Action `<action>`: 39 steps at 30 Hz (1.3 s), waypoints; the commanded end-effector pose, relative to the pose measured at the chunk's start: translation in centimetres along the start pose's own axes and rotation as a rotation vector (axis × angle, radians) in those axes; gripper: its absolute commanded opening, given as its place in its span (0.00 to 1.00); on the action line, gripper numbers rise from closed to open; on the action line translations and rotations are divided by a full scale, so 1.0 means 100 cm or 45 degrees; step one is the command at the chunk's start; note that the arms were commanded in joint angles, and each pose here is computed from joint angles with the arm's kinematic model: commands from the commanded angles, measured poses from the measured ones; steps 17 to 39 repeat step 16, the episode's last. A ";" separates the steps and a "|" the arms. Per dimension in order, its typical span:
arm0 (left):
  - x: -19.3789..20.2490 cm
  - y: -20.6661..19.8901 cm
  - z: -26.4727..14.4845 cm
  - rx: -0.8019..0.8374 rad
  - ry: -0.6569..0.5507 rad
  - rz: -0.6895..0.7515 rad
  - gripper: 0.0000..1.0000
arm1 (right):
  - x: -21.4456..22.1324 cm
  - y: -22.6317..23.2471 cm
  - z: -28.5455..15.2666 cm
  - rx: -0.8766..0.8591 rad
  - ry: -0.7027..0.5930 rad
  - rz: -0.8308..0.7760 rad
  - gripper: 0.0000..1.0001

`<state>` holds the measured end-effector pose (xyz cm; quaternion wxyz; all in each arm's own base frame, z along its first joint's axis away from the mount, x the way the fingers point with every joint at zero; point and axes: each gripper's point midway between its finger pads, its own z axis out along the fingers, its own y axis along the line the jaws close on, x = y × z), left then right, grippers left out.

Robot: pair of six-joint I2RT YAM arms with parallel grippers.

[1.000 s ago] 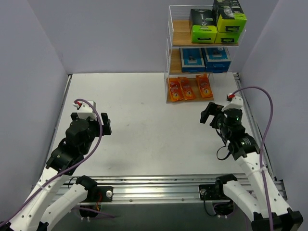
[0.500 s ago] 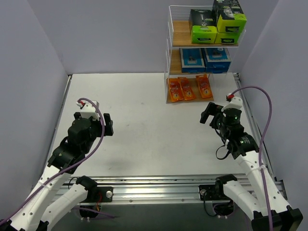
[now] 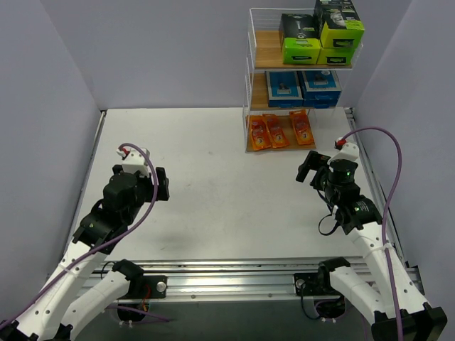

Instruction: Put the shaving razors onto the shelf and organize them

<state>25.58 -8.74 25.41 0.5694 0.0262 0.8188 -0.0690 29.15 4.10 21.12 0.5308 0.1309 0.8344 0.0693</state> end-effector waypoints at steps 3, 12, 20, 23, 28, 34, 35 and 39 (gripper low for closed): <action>-0.011 -0.003 0.000 0.022 -0.042 0.003 0.94 | -0.005 -0.003 0.001 0.036 -0.017 0.004 1.00; -0.011 -0.004 0.000 0.030 -0.039 0.004 0.94 | -0.007 -0.003 -0.001 0.033 -0.031 0.007 1.00; -0.010 -0.004 0.000 0.031 -0.036 0.005 0.94 | -0.008 -0.003 -0.001 0.032 -0.037 0.019 1.00; -0.010 -0.004 0.000 0.031 -0.036 0.005 0.94 | -0.008 -0.003 -0.001 0.032 -0.037 0.019 1.00; -0.010 -0.004 0.000 0.031 -0.036 0.005 0.94 | -0.008 -0.003 -0.001 0.032 -0.037 0.019 1.00; -0.010 -0.004 0.000 0.031 -0.036 0.005 0.94 | -0.008 -0.003 -0.001 0.032 -0.037 0.019 1.00; -0.010 -0.004 0.000 0.031 -0.036 0.005 0.94 | -0.008 -0.003 -0.001 0.032 -0.037 0.019 1.00; -0.010 -0.004 0.000 0.031 -0.036 0.005 0.94 | -0.008 -0.003 -0.001 0.032 -0.037 0.019 1.00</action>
